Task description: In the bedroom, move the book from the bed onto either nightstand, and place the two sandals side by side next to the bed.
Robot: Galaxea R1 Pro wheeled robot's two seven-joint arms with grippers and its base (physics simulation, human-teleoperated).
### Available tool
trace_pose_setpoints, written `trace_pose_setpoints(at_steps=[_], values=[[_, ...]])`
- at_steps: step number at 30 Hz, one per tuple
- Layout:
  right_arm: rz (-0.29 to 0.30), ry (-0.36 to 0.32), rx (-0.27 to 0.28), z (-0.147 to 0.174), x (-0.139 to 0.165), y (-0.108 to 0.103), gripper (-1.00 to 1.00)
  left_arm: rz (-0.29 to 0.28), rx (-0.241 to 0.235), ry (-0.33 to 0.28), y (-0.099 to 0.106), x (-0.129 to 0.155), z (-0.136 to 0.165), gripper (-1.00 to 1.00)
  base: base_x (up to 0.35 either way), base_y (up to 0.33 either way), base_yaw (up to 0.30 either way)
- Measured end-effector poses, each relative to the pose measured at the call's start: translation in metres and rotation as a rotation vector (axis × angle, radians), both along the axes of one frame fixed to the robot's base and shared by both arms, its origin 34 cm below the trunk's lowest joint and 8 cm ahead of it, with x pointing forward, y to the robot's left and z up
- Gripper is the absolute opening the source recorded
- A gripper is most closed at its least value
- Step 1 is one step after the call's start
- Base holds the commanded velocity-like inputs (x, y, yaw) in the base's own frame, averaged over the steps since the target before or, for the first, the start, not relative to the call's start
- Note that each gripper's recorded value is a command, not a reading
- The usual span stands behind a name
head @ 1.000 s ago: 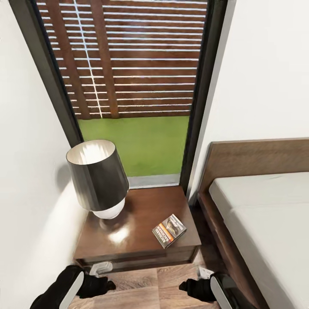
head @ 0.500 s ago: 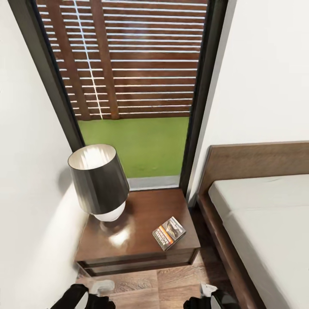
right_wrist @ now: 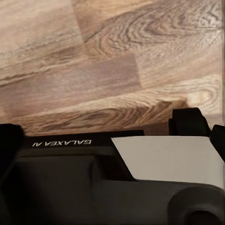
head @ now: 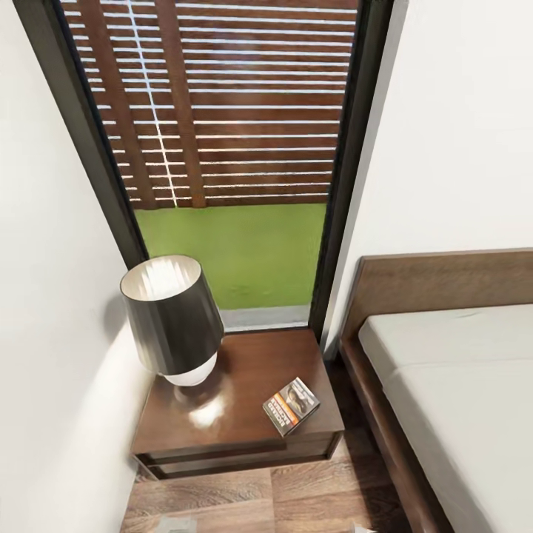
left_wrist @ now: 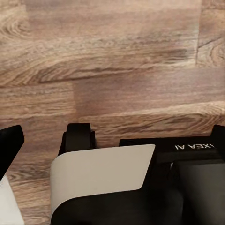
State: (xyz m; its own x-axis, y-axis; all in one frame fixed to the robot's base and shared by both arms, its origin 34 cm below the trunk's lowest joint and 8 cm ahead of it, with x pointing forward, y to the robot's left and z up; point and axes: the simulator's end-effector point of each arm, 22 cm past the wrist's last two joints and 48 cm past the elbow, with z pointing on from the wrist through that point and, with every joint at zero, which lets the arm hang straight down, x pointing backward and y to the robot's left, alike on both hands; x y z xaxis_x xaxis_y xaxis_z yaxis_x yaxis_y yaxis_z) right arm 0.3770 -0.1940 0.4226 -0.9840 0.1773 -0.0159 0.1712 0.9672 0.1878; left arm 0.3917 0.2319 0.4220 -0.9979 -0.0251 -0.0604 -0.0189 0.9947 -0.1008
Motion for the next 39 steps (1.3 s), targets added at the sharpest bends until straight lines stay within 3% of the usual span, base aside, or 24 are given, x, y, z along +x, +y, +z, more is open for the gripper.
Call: trace_pose_setpoints(at_steps=[16,26,39], values=[[-0.015,-0.002,-0.041,0.011,-0.044,-0.009,1.0,0.004,0.016,-0.016,0.003,-0.004,0.024,1.0,0.0,0.0,0.0],[-0.021,0.035,-0.05,0.025,-0.065,-0.014,1.0,0.005,0.017,-0.06,0.002,0.005,0.041,1.0,0.0,0.0,0.0],[-0.016,0.133,-0.062,0.042,-0.12,-0.021,1.0,0.008,0.021,-0.132,0.004,0.02,0.064,1.0,0.0,0.0,0.0]])
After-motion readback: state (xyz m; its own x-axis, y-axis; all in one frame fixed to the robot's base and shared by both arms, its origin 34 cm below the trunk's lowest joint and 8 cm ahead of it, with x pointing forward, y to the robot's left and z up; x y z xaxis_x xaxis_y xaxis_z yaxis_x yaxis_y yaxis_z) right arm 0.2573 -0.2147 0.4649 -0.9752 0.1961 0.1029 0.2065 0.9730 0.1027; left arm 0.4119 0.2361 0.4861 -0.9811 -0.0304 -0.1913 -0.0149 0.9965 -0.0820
